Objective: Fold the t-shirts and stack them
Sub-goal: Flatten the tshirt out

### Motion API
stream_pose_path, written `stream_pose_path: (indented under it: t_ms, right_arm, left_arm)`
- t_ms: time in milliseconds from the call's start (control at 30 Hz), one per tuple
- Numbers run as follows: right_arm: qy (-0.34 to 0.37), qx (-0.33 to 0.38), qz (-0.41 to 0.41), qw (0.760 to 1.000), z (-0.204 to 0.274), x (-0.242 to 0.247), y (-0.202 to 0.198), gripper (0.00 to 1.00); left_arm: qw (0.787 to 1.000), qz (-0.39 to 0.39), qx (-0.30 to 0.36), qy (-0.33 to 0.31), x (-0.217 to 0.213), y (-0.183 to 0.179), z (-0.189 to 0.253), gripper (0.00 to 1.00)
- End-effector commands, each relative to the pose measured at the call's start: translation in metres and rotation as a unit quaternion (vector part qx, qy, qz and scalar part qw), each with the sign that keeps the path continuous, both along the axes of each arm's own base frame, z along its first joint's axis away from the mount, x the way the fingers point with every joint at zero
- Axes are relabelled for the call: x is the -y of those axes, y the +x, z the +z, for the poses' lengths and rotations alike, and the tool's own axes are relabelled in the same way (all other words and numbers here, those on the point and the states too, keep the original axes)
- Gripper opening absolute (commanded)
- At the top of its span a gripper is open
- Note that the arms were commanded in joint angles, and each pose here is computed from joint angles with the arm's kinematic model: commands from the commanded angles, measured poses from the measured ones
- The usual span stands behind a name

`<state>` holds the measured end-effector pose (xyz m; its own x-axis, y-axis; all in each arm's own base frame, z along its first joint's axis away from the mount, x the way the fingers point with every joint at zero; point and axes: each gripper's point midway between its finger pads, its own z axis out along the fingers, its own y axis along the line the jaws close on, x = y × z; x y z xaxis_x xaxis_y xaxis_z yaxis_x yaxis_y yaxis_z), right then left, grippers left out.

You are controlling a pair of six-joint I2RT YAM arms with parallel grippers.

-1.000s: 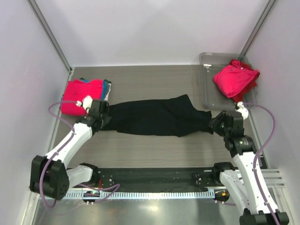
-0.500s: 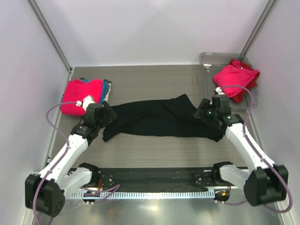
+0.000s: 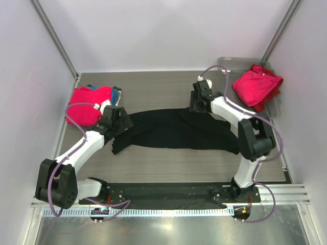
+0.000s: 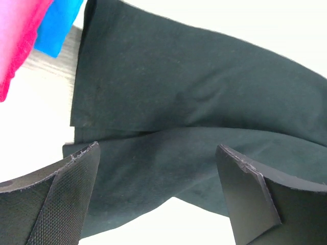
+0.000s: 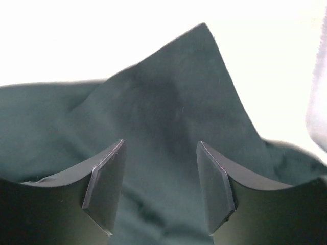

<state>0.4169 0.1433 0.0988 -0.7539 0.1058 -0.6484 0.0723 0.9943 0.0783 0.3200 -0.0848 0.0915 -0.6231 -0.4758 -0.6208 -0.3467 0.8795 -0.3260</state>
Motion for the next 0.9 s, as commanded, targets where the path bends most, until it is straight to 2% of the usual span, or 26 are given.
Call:
stream_pose_path:
  t_ms: [0, 200, 233, 300, 333, 400, 533, 667, 833, 867]
  right_arm:
    - [-0.046, 0.007, -0.005, 0.999, -0.003, 0.002, 0.029, 0.62]
    - [-0.047, -0.021, 0.002, 0.999, -0.033, -0.008, 0.044, 0.64]
    - [-0.049, -0.034, 0.005, 0.998, -0.044, -0.008, 0.043, 0.60]
    - [-0.037, -0.044, 0.015, 0.998, -0.050, -0.014, 0.041, 0.47]
    - [-0.031, -0.042, 0.019, 0.998, -0.047, -0.016, 0.040, 0.25]
    - [-0.027, -0.036, 0.014, 0.999, -0.039, -0.015, 0.038, 0.01]
    - [-0.011, 0.008, 0.006, 1.000, 0.006, -0.010, 0.032, 0.01]
    - [0.021, 0.069, -0.005, 0.997, 0.060, 0.002, 0.004, 0.01]
    - [0.065, 0.084, 0.005, 0.994, 0.065, 0.009, -0.047, 0.01]
    - [0.065, 0.064, 0.003, 0.996, 0.045, 0.014, -0.065, 0.01]
  left_arm:
    - [0.999, -0.010, 0.053, -0.009, 0.004, 0.013, 0.024, 0.95]
    - [0.998, -0.006, 0.058, 0.004, -0.001, 0.012, 0.026, 0.95]
    - [0.998, -0.005, 0.058, 0.005, -0.002, 0.012, 0.026, 0.95]
    - [0.998, -0.005, 0.059, 0.006, -0.002, 0.012, 0.027, 0.95]
    - [0.998, -0.007, 0.056, 0.005, -0.002, 0.011, 0.027, 0.95]
    - [0.998, -0.009, 0.058, 0.000, 0.000, 0.010, 0.030, 0.95]
    - [0.998, -0.015, 0.060, -0.011, 0.002, 0.002, 0.031, 0.94]
    - [0.998, -0.017, 0.064, -0.025, 0.005, -0.003, 0.028, 0.95]
    - [0.998, -0.023, 0.049, -0.025, 0.006, -0.009, 0.014, 0.95]
    - [0.998, -0.026, 0.048, -0.022, 0.005, -0.009, 0.013, 0.95]
